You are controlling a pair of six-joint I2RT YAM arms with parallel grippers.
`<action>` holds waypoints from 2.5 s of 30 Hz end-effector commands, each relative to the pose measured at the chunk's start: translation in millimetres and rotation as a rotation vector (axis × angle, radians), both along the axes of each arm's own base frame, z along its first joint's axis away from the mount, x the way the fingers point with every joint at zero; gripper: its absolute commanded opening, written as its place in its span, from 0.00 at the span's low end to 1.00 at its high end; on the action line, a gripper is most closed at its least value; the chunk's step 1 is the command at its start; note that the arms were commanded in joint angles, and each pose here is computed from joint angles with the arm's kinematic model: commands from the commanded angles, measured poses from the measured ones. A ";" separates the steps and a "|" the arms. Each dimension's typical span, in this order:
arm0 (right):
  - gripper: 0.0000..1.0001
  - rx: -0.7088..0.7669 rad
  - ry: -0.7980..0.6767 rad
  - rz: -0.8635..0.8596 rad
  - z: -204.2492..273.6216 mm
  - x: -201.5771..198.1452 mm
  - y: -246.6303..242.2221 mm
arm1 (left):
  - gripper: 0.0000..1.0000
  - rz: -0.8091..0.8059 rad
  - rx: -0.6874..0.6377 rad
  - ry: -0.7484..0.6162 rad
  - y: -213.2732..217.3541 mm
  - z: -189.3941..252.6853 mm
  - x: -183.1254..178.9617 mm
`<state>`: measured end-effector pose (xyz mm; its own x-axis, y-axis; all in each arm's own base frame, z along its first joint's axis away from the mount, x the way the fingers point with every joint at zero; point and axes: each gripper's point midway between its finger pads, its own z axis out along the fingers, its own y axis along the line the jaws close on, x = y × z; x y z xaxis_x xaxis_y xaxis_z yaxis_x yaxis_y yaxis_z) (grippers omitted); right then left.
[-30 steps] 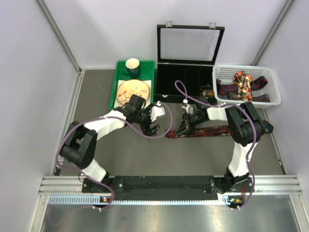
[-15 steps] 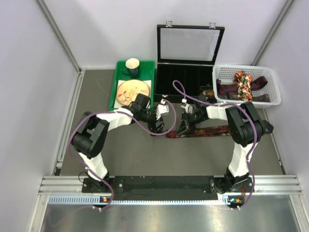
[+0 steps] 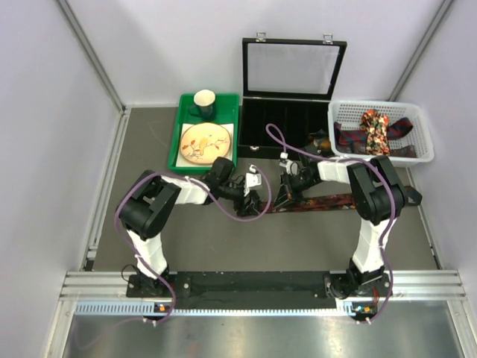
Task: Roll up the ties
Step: Roll the tie at the center of the board.
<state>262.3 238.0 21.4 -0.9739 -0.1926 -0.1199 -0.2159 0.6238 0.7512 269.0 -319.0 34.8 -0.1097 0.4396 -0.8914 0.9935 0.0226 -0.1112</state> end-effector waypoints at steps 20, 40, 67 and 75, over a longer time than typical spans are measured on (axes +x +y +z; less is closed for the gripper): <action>0.00 -0.185 -0.018 0.018 -52.1 6.5 4.8 | 0.24 -0.103 -0.012 -0.067 -4.6 37.2 -8.7; 0.00 -0.170 -0.008 -0.036 -56.5 5.5 7.2 | 0.36 -0.081 0.034 0.003 -57.4 15.5 -8.3; 0.00 -0.043 -0.041 -0.054 -12.7 15.9 10.8 | 0.23 -0.081 0.556 -0.025 -8.9 -76.1 -26.7; 0.02 0.006 -0.034 -0.054 -3.7 15.5 11.8 | 0.22 -0.089 0.696 -0.050 -4.2 -73.4 -20.4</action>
